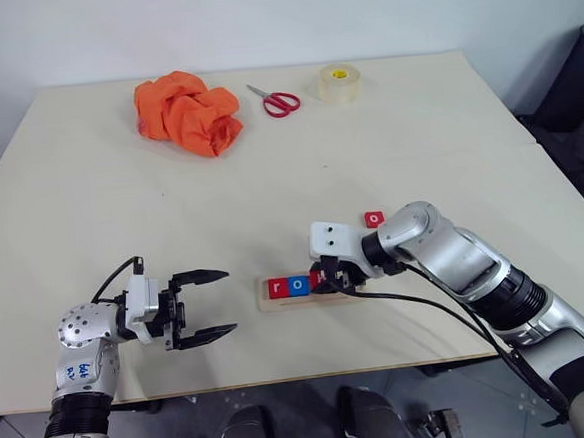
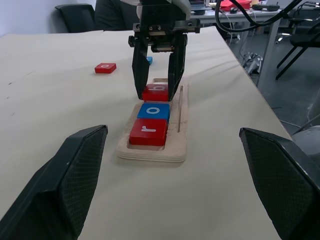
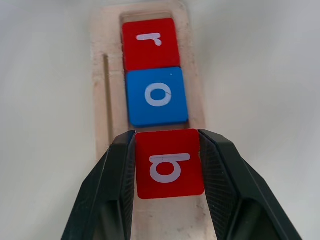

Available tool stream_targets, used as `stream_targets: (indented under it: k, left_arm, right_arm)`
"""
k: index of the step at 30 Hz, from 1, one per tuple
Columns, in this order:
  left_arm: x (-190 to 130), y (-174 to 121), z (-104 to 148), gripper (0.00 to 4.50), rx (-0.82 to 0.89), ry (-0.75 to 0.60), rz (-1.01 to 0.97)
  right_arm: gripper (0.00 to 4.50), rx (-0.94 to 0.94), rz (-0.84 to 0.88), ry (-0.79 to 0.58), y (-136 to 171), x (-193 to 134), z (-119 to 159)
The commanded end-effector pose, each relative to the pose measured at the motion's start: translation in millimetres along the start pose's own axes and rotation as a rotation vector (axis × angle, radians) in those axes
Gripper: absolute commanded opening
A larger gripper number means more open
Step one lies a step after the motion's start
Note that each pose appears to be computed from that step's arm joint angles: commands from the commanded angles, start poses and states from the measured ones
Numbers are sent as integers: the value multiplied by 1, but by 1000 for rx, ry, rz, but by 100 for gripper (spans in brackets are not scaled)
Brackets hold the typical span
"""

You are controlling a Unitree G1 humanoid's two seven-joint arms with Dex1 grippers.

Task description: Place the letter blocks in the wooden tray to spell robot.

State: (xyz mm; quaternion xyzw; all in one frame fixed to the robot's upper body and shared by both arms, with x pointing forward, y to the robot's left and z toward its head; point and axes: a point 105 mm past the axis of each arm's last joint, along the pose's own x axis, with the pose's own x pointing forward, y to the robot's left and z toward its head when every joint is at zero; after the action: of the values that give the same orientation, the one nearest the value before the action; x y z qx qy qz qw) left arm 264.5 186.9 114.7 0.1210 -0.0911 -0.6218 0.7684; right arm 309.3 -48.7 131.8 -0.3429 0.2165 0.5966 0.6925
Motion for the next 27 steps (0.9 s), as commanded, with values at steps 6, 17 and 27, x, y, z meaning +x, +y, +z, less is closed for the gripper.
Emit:
stream_targets:
  k: [6,17,27]
  left_arm:
    - [-2,3,4,450,27,-4,19]
    - [2,9,4,450,32,-8,17]
    - [5,9,4,450,28,-20,6]
  right_arm:
    - [394,-62,14,-35,5,-8,19]
    - [410,-51,-66,-127,2,-29,22]
    - [73,-50,-175,-121,-24,-39,0]
